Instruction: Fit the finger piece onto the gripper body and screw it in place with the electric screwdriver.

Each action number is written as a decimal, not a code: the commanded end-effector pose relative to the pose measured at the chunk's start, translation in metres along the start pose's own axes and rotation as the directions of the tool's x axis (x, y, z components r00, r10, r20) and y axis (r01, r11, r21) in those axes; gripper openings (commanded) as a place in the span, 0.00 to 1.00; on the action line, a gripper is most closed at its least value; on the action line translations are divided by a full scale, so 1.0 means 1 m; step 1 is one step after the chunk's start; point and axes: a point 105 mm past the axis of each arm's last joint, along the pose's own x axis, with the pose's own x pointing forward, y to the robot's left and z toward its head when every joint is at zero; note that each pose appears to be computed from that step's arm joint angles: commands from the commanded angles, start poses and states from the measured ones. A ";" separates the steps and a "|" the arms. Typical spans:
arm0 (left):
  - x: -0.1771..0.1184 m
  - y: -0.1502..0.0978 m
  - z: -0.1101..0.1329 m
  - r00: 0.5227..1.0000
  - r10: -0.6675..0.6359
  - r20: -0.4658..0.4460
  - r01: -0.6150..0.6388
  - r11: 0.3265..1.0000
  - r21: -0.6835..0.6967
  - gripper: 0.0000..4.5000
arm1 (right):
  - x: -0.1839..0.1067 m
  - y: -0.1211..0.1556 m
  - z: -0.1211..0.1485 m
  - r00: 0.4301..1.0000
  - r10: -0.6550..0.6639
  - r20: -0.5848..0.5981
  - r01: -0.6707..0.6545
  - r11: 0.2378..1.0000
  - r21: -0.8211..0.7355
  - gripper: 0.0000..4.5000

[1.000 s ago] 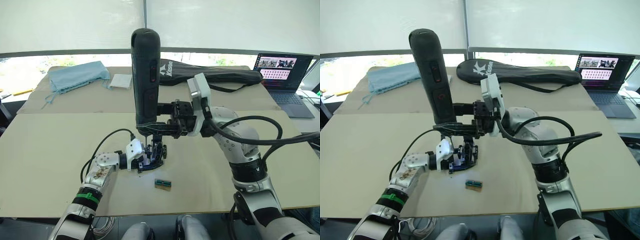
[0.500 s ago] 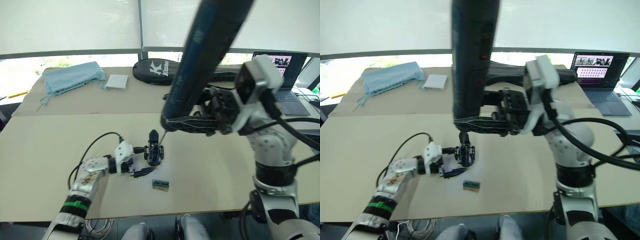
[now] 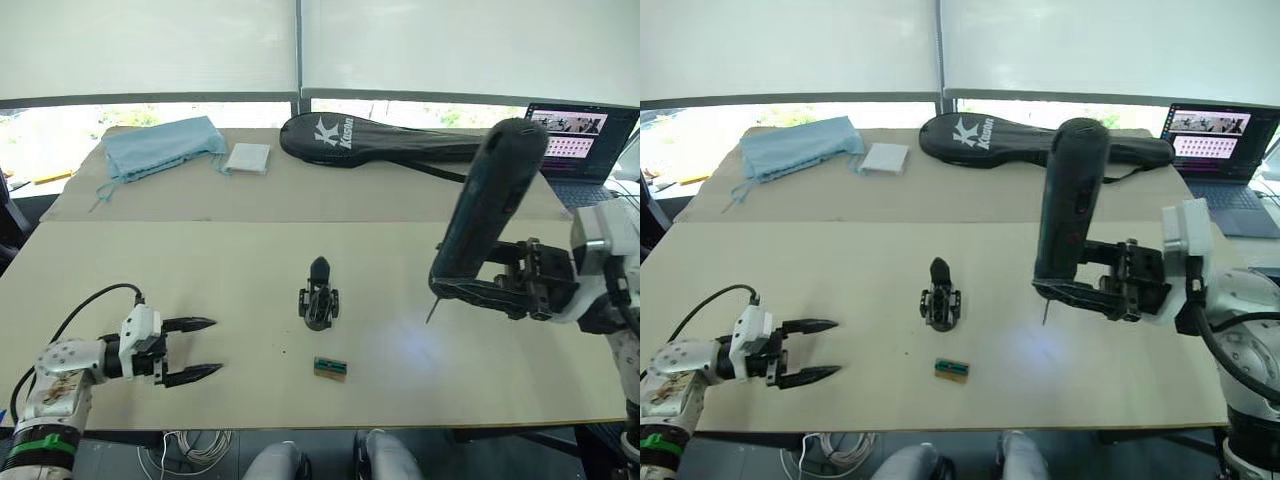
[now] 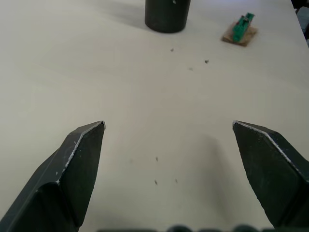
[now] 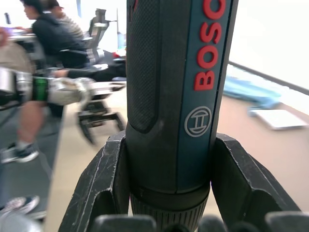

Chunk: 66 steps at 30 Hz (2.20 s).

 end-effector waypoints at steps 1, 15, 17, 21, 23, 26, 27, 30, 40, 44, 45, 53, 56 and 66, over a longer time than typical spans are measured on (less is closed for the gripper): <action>0.008 -0.010 0.019 0.994 -0.095 0.050 0.093 0.995 0.040 0.99 | 0.011 0.015 0.021 0.995 0.040 0.094 -0.031 0.995 -0.097 0.43; 0.111 -0.053 0.033 0.953 -0.300 0.043 0.287 0.939 0.191 0.99 | 0.092 0.065 0.009 0.904 0.346 0.251 -0.339 0.938 -0.074 0.43; 0.120 -0.056 0.031 0.953 -0.300 0.042 0.288 0.940 0.183 0.99 | 0.096 0.069 0.004 0.895 0.363 0.257 -0.358 0.931 -0.069 0.43; 0.136 -0.059 0.029 0.955 -0.294 0.047 0.282 0.943 0.176 0.99 | 0.102 0.074 -0.002 0.881 0.390 0.267 -0.387 0.920 -0.064 0.43; 0.141 -0.060 0.027 0.956 -0.292 0.037 0.281 0.943 0.176 0.99 | 0.102 0.075 -0.005 0.880 0.396 0.264 -0.395 0.917 -0.060 0.43; 0.149 -0.061 0.022 0.956 -0.292 0.023 0.284 0.943 0.174 0.99 | 0.103 0.075 -0.012 0.881 0.405 0.244 -0.405 0.913 -0.054 0.43; 0.150 -0.062 0.021 0.955 -0.296 0.025 0.288 0.942 0.171 0.99 | 0.103 0.075 -0.014 0.882 0.406 0.238 -0.406 0.913 -0.052 0.43; 0.155 -0.064 0.019 0.953 -0.302 0.029 0.294 0.942 0.165 0.99 | 0.102 0.075 -0.021 0.889 0.399 0.226 -0.402 0.915 -0.034 0.43; 0.162 -0.066 0.012 0.946 -0.324 0.030 0.316 0.937 0.148 0.99 | 0.103 0.066 -0.032 0.904 0.369 0.217 -0.377 0.926 -0.003 0.43; 0.164 -0.066 0.009 0.946 -0.323 0.026 0.316 0.938 0.146 0.99 | 0.103 0.065 -0.036 0.904 0.377 0.204 -0.383 0.924 -0.009 0.43; 0.164 -0.066 0.009 0.946 -0.323 0.027 0.316 0.937 0.146 0.99 | 0.103 0.064 -0.037 0.903 0.378 0.203 -0.385 0.923 -0.009 0.43; 0.166 -0.068 0.005 0.942 -0.334 0.021 0.328 0.934 0.139 0.99 | 0.103 0.063 -0.038 0.905 0.377 0.197 -0.381 0.924 -0.016 0.43; 0.166 -0.068 0.003 0.942 -0.335 0.017 0.330 0.934 0.137 0.99 | 0.102 0.061 -0.037 0.906 0.373 0.198 -0.376 0.926 -0.021 0.43; 0.165 -0.069 0.002 0.941 -0.338 0.010 0.334 0.933 0.134 0.99 | 0.099 0.060 -0.036 0.907 0.377 0.188 -0.381 0.925 -0.020 0.43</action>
